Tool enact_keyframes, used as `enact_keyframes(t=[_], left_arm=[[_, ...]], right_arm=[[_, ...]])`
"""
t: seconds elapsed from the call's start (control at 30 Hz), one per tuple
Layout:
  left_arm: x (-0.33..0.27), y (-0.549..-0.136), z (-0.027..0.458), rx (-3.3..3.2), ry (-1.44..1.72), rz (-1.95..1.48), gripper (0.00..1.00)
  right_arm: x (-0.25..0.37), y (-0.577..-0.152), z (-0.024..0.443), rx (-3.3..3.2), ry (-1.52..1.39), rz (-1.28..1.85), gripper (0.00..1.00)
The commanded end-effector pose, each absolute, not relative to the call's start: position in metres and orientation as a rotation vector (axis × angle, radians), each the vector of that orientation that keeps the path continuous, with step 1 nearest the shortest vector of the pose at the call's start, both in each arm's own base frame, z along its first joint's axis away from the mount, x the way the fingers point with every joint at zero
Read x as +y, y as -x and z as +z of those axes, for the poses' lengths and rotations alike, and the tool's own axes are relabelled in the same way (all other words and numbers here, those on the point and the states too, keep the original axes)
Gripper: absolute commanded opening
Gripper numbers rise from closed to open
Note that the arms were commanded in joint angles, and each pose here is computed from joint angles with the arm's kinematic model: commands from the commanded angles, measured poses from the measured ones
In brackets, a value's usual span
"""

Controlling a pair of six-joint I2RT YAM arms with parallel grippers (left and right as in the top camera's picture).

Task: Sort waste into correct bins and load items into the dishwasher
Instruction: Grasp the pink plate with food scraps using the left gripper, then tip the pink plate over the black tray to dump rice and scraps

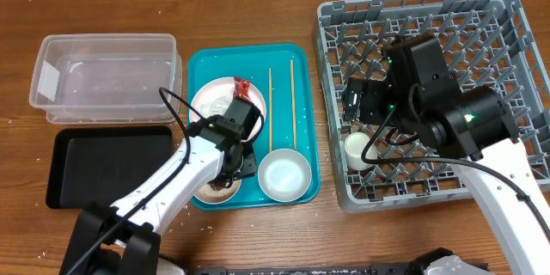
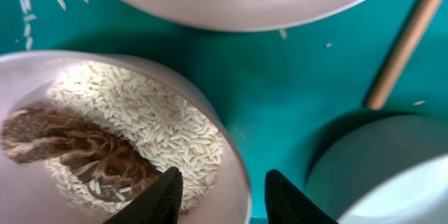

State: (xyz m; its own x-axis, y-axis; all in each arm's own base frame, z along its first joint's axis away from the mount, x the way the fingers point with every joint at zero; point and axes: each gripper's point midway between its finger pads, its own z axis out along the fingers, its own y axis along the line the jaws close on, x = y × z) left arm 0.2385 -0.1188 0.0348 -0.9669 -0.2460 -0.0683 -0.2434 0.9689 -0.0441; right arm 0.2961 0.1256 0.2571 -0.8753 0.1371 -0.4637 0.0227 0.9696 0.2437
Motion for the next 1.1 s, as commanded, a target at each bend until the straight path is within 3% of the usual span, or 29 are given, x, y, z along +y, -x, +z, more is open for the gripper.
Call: enact_keyframes(t=[0.0, 0.1, 0.17, 0.6, 0.83, 1.07], left_arm=[[-0.114, -0.230, 0.017, 3.091, 0.397, -0.017, 0.35], [-0.116, -0.232, 0.018, 3.096, 0.373, -0.025, 0.09], [-0.117, -0.236, 0.025, 3.089, 0.366, -0.030, 0.04], [-0.103, -0.253, 0.105, 3.120, 0.392, -0.081, 0.04], [-0.051, -0.281, 0.156, 2.916, 0.502, -0.914, 0.04], [0.027, -0.299, 0.174, 2.548, 0.666, -1.226, 0.04]], right_arm=[[0.127, -0.296, 0.265, 2.600, -0.108, 0.334, 1.00], [0.127, -0.296, 0.265, 2.602, -0.108, 0.333, 1.00], [0.127, -0.296, 0.265, 2.603, -0.108, 0.332, 1.00], [0.127, -0.296, 0.265, 2.602, -0.108, 0.332, 1.00], [0.127, -0.296, 0.265, 2.602, -0.108, 0.332, 1.00], [0.127, -0.296, 0.265, 2.602, -0.109, 0.332, 1.00]])
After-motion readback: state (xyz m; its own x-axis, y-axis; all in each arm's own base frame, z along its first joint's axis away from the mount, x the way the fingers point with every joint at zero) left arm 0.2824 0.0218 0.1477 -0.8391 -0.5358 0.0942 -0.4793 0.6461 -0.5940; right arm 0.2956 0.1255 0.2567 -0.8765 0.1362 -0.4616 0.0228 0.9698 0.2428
